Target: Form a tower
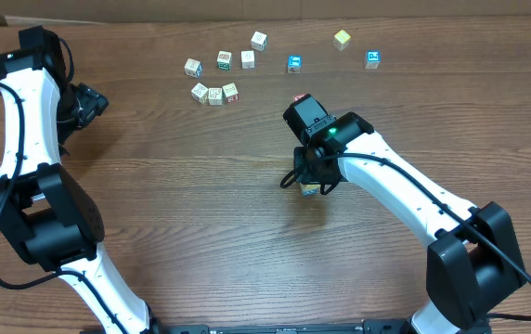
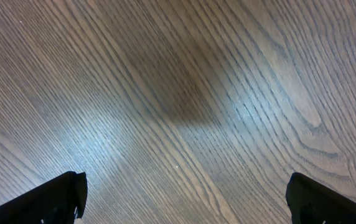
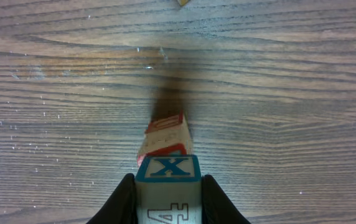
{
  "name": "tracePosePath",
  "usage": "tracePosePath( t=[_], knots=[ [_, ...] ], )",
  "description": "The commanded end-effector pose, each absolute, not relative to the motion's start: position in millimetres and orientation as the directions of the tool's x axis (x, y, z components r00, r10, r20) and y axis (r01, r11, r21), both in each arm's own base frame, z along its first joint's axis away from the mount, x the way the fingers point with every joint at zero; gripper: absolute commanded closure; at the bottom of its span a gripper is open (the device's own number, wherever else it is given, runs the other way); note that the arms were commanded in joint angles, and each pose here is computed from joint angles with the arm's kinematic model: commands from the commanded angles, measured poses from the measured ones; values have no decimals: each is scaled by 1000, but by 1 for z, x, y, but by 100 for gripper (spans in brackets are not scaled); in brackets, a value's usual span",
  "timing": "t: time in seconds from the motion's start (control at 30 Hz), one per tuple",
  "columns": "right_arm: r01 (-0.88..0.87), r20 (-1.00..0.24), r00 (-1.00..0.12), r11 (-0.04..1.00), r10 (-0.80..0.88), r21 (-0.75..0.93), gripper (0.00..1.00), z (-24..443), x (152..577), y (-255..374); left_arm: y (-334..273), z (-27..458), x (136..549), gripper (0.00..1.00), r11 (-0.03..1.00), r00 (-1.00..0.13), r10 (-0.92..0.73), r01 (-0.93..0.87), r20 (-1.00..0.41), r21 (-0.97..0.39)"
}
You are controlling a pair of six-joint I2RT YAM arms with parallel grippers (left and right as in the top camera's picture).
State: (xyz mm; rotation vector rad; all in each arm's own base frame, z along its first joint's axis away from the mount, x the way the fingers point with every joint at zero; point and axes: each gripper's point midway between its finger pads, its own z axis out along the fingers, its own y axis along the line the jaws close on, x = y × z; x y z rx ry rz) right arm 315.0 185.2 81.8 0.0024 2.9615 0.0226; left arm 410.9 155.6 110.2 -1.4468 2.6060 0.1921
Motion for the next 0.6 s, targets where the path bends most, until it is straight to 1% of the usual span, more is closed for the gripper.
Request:
tracePosePath(
  t=[0.0,0.27,0.57],
  knots=[
    [-10,-217,-976,1000,-4,26,87,89,324,191,154,113,415,0,537,-531,-822,-843,-206,33],
    [-18,-215,-977,999,-12,27,87,89,323,192,154,113,415,0,537,-531,-822,-843,-206,33],
    [-113,-212,-971,994,-109,4,87,89,322,191,155,113,415,0,536,-531,-822,-843,-206,33]
  ],
)
